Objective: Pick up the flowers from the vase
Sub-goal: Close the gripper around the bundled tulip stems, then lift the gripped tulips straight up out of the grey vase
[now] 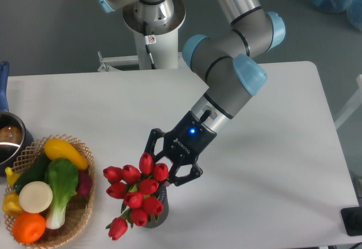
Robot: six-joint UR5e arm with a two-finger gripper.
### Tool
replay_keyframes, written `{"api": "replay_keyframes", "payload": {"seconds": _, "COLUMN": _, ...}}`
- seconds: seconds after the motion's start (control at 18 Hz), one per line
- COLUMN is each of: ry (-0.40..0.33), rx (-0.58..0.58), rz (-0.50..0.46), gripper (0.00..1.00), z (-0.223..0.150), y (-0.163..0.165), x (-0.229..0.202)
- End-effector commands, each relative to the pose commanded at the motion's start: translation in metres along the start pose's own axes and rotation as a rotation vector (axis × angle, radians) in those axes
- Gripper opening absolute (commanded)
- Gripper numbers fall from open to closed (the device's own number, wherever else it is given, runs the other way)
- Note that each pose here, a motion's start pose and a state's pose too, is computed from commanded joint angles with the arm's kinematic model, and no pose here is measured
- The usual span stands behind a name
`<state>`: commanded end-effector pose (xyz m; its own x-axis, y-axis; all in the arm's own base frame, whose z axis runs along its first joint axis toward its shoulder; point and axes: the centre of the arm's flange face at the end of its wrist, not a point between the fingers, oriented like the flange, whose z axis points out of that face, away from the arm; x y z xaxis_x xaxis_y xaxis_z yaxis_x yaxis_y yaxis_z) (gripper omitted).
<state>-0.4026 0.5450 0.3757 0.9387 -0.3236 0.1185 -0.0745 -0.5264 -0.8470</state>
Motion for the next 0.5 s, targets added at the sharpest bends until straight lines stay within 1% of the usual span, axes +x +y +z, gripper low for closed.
{"api": "replay_keyframes", "payload": {"seconds": 0.28, "ry": -0.022, "rx": 0.010, "rz": 0.012, "gripper": 0.00, "z": -0.016, "y": -0.010, "x": 0.002}}
{"api": "replay_keyframes", "payload": {"seconds": 0.5, "ry": -0.033, "rx": 0.015, "rz": -0.009, "gripper": 0.00, "z": -0.024, "y": -0.016, "x": 0.005}}
